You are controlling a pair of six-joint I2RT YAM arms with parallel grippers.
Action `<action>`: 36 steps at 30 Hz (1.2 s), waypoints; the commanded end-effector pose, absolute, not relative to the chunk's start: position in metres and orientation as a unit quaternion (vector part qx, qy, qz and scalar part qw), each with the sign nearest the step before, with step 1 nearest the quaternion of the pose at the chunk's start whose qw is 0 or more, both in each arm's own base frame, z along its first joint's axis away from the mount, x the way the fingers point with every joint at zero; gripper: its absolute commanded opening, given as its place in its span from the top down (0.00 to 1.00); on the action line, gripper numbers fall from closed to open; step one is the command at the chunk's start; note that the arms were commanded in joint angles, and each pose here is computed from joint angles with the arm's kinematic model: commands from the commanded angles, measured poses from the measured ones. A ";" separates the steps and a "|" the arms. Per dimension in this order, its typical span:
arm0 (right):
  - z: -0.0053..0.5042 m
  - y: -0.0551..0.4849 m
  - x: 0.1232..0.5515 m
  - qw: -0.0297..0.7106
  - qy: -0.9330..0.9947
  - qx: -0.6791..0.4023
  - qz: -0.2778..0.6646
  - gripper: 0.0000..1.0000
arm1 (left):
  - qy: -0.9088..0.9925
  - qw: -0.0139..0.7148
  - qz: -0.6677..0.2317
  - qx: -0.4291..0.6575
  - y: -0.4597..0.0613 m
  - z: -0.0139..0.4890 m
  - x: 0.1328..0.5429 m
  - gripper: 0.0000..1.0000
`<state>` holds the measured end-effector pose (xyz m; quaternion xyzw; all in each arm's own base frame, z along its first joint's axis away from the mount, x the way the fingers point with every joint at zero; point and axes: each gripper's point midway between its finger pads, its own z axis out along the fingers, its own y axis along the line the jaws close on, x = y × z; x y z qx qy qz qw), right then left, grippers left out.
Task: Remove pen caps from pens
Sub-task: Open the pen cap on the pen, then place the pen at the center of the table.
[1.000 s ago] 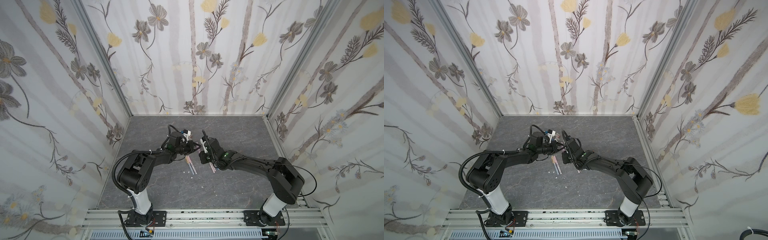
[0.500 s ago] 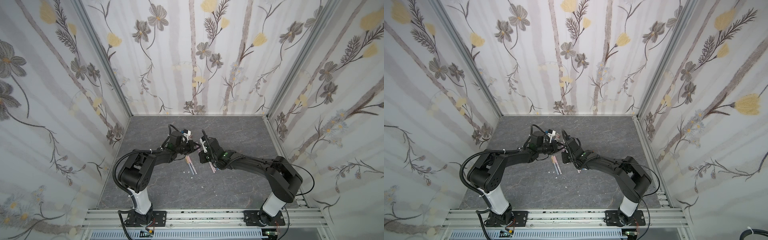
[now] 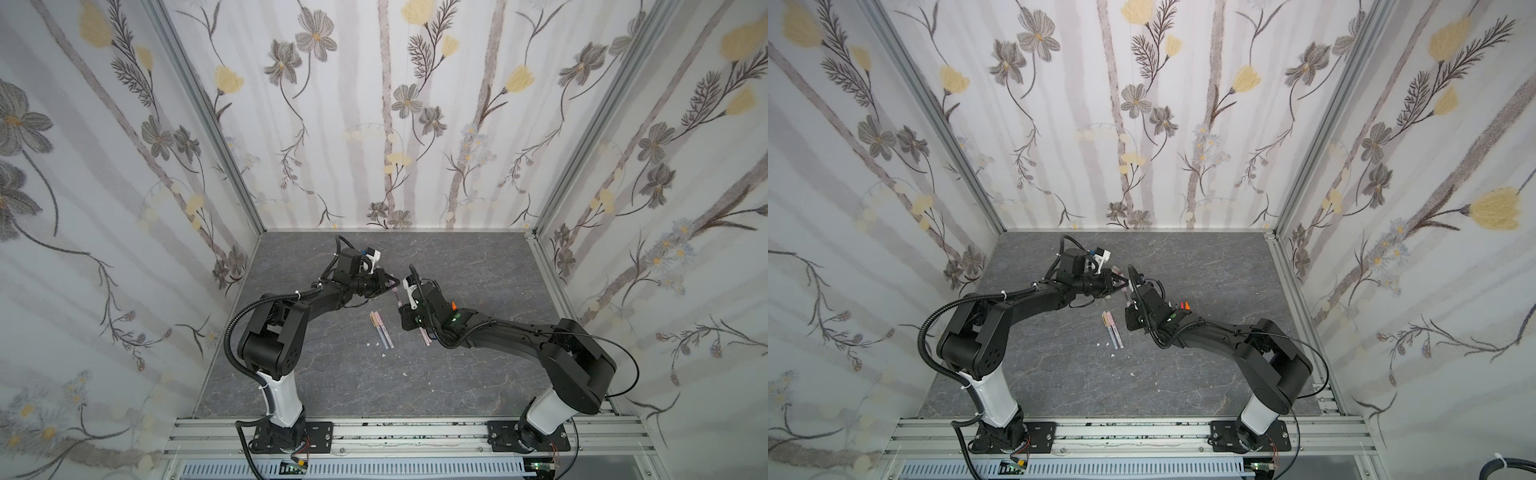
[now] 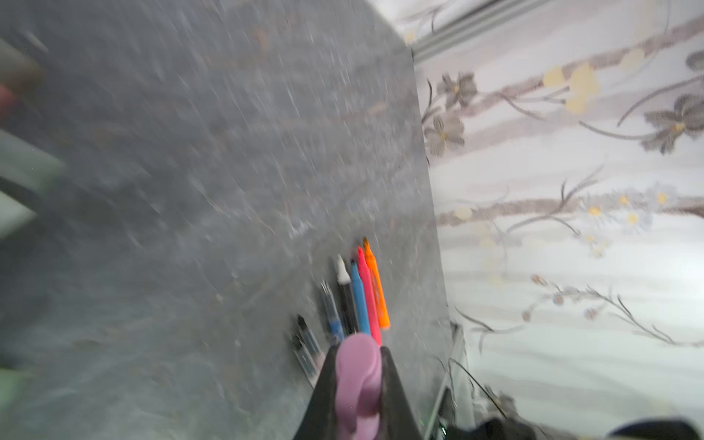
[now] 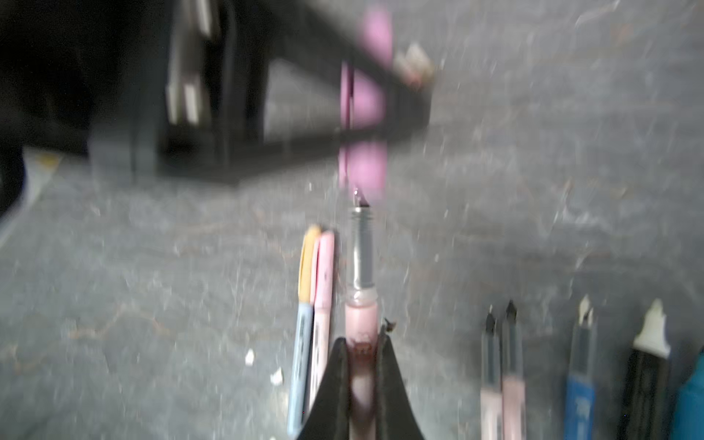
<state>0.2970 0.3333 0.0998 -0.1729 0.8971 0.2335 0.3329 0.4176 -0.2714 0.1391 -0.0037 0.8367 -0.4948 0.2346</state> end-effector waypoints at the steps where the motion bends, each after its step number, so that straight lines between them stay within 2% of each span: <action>1: 0.093 0.332 0.281 0.303 0.904 -0.178 0.242 1.00 | 0.832 0.283 -0.477 -0.006 -0.260 0.147 0.440 1.00; 7: 0.092 0.328 0.277 0.301 0.906 -0.172 0.242 1.00 | 0.832 0.289 -0.474 -0.017 -0.243 0.145 0.447 1.00; 20: 0.042 0.305 0.293 0.263 0.944 -0.160 0.119 1.00 | 0.851 0.278 -0.439 -0.071 -0.172 0.103 0.410 1.00; 36: 0.035 0.284 0.291 0.252 0.953 -0.159 0.056 1.00 | 0.858 0.241 -0.443 -0.101 -0.169 0.054 0.396 0.97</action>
